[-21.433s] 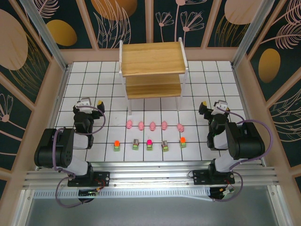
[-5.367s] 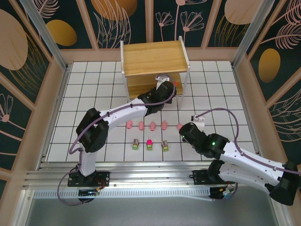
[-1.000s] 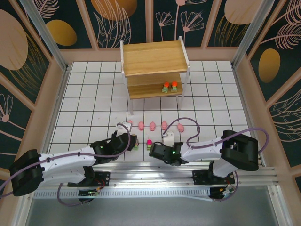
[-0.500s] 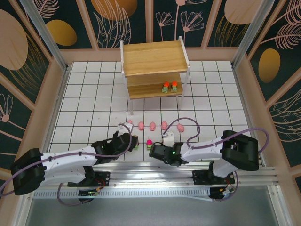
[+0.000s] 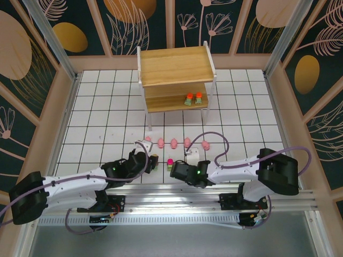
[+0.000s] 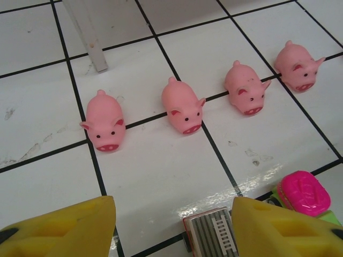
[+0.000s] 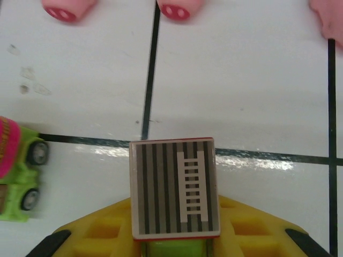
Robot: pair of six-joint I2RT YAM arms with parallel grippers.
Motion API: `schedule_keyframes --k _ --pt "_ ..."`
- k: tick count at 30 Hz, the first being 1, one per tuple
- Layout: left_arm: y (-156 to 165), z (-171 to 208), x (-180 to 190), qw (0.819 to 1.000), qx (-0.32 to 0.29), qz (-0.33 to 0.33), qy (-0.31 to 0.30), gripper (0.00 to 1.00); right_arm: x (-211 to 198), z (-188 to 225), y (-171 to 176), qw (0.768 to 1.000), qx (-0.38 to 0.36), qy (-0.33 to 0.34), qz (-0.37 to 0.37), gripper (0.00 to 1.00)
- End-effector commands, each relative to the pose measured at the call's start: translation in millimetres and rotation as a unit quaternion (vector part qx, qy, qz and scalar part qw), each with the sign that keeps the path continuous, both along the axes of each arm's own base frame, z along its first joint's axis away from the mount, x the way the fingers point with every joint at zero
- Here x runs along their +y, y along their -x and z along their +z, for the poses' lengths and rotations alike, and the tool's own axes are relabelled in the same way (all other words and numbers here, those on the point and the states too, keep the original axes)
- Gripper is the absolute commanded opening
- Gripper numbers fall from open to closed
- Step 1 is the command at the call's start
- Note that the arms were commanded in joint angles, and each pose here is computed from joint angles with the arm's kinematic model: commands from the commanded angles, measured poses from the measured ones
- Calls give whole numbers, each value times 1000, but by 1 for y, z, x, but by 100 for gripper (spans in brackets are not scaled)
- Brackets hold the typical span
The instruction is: Place and organize the plastic toys onto the shelf
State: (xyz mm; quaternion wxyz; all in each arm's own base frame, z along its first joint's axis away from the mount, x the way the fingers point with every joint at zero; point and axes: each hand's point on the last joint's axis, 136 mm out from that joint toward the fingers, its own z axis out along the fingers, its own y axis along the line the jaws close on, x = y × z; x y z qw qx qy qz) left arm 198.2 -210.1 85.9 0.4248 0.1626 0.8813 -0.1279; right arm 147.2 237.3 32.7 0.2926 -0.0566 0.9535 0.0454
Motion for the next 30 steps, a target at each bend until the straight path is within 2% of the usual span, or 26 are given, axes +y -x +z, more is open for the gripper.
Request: schedule_keyframes --k 1,12,30 --pt "2 5 -4 1000 -11 -17 12 60 -3 22 -12 999 -32 9 -5 17" --pt "3 11 -5 999 -25 -28 26 62 1 64 -39 998 -62 -11 -9 16" --pt "3 18 -6 998 -41 -35 36 63 10 144 -123 991 -135 -26 -7 16"
